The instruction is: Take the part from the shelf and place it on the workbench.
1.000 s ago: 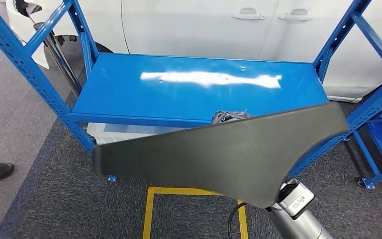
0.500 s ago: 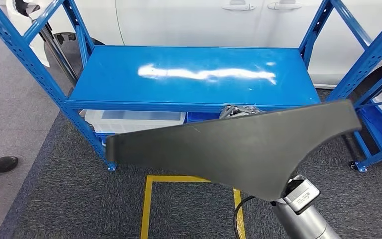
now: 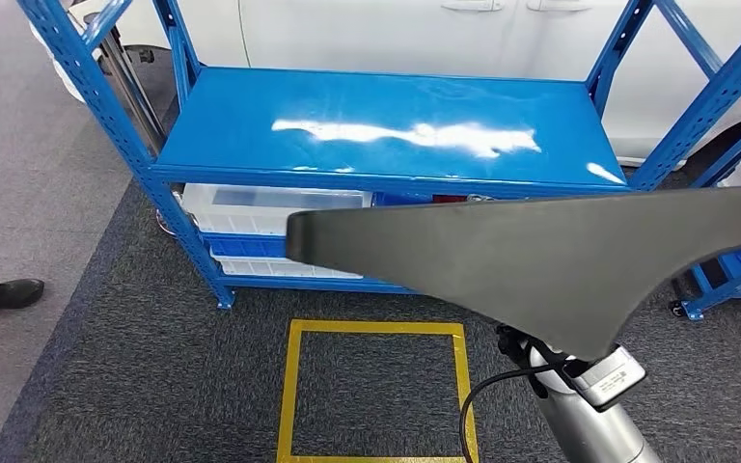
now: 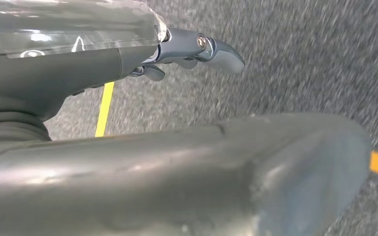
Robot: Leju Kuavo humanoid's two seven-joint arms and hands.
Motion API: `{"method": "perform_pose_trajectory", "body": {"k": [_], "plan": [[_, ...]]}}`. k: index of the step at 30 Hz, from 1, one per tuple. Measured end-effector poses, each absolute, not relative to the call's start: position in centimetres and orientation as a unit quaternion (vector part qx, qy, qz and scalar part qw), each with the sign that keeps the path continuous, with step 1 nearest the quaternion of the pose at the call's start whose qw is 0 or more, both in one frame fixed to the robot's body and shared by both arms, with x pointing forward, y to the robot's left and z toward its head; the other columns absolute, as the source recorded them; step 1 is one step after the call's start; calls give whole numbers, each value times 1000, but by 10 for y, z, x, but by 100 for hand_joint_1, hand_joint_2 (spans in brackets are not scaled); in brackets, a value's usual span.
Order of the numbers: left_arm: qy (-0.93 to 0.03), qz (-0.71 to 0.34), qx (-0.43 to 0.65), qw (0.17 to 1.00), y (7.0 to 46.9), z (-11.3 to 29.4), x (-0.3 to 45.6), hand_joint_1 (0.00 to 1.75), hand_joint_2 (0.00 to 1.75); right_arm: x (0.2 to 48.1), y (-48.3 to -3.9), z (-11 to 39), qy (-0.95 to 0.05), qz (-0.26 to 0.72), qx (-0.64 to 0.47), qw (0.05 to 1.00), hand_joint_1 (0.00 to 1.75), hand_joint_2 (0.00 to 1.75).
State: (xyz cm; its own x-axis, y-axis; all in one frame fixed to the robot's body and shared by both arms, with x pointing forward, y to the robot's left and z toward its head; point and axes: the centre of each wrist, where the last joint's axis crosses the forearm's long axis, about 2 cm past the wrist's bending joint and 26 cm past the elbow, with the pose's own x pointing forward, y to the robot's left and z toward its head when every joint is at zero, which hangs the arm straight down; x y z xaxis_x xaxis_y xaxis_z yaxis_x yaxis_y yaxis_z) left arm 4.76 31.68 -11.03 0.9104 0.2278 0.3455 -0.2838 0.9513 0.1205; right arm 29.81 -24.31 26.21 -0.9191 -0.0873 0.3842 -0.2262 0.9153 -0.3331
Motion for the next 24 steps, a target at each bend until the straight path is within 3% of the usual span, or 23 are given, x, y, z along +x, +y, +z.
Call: {"method": "perform_pose_trajectory", "body": {"k": [24], "plan": [[-214,114,79,967,323,-110,49,0,0,284,-265,247,-956,177,101,210,175,175]]}}
